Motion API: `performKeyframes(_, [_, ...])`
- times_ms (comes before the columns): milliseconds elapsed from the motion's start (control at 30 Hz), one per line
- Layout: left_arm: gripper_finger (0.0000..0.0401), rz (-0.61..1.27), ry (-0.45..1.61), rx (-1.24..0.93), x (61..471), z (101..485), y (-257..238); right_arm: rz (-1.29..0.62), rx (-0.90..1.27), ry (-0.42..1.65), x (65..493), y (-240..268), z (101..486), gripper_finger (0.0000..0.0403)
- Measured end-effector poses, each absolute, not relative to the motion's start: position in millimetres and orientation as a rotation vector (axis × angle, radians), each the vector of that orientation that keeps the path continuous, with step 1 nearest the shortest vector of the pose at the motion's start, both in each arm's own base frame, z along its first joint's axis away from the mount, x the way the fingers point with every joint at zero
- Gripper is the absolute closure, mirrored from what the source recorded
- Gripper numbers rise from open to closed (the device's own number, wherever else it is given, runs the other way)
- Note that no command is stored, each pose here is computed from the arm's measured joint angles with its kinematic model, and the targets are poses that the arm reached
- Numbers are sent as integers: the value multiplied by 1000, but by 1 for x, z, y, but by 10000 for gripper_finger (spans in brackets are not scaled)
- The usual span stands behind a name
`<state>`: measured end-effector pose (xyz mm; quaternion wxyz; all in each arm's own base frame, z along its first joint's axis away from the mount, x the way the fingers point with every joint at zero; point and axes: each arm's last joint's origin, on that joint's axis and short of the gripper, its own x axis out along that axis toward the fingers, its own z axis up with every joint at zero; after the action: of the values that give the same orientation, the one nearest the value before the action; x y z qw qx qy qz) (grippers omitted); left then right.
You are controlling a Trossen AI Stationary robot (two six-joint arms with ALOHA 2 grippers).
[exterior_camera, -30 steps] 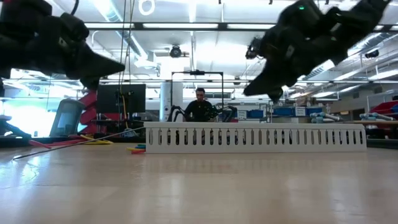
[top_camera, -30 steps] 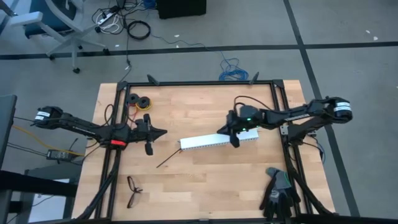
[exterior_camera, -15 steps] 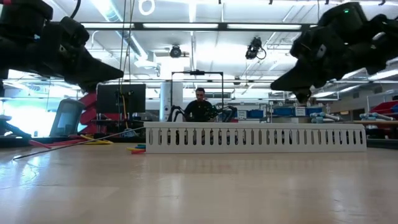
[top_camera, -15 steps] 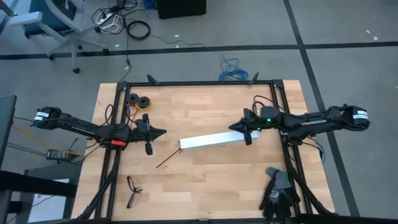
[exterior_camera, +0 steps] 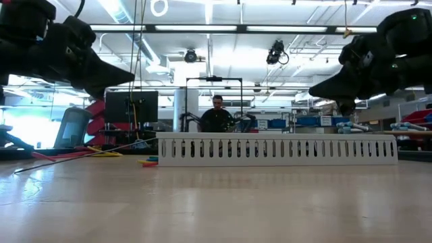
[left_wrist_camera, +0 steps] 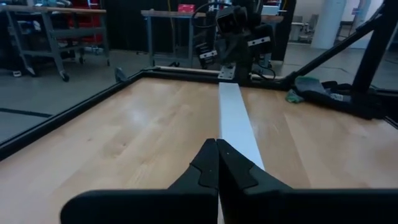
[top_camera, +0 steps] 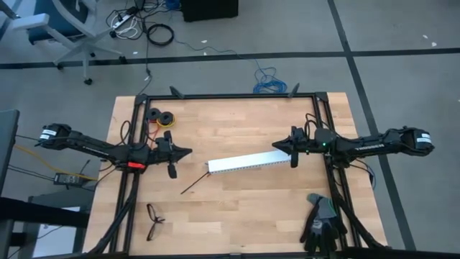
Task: Ziptie cables
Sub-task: Return to Home Position
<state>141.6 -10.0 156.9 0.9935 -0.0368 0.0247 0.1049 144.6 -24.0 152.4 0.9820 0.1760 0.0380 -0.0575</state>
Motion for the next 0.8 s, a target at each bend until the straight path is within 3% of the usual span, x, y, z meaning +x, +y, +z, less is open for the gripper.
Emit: performKeyframes(800, [401, 293, -3, -44, 120, 168, -11, -189, 320, 114, 112, -11, 155, 403])
